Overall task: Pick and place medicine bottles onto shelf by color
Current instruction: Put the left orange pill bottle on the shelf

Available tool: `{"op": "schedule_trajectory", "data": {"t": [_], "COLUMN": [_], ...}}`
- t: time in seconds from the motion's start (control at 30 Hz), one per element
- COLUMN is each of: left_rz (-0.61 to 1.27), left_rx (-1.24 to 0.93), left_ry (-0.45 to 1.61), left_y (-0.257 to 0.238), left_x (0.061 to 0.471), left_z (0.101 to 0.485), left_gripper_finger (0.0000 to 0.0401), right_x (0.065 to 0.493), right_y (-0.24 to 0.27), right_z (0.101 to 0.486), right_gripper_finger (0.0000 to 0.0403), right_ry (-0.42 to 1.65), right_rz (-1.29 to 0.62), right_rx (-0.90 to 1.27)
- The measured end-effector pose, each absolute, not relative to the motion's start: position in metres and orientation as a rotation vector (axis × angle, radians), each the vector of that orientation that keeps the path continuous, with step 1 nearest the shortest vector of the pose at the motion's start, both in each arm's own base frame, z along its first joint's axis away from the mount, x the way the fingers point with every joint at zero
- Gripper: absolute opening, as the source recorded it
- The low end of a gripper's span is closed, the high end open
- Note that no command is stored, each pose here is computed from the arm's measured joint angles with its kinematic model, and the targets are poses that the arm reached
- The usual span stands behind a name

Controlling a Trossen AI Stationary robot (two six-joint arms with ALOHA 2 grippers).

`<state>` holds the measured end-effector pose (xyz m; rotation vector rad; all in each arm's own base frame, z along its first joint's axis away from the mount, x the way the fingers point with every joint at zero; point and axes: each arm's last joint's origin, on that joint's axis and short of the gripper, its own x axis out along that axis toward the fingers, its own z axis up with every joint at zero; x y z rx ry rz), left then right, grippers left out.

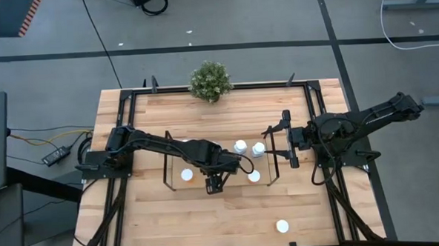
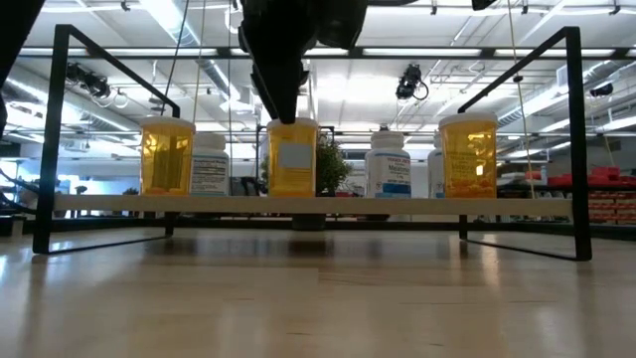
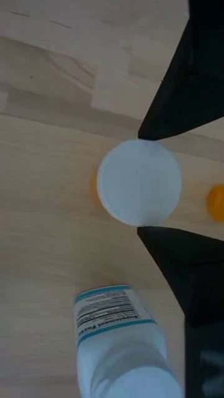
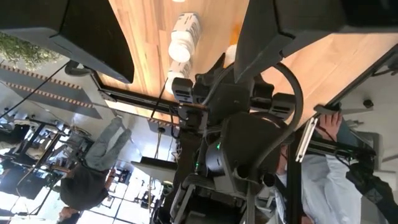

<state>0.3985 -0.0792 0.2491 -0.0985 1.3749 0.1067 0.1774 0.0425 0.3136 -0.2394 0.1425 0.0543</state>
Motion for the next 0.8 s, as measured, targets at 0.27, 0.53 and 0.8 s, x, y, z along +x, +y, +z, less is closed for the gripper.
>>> {"op": "schedule_trajectory", "data": {"t": [0.27,0.53,0.8], "left_rz": [0.109,0.117,0.159], "left_rx": [-0.096,-0.1,-0.072], "left_ry": [1.388,1.401,1.302], "left_y": [-0.079,-0.079,-0.082], "left_x": [0.397,0.395,0.398], "left_z": [0.247,0.261,0.293], "left_gripper_finger": [0.0247,0.0242,0.0223], "right_x": [0.177,0.177,0.177], "right_y": [0.042,0.042,0.042], "right_z": [0.314,0.313,0.312], "right_gripper_finger": [0.0284,0.0284,0.0284], "right_ry": [0.143,0.151,0.156], "right_rz": [0.054,0.056,0.056], "right_rx": [-0.24,-0.241,-0.243]}}
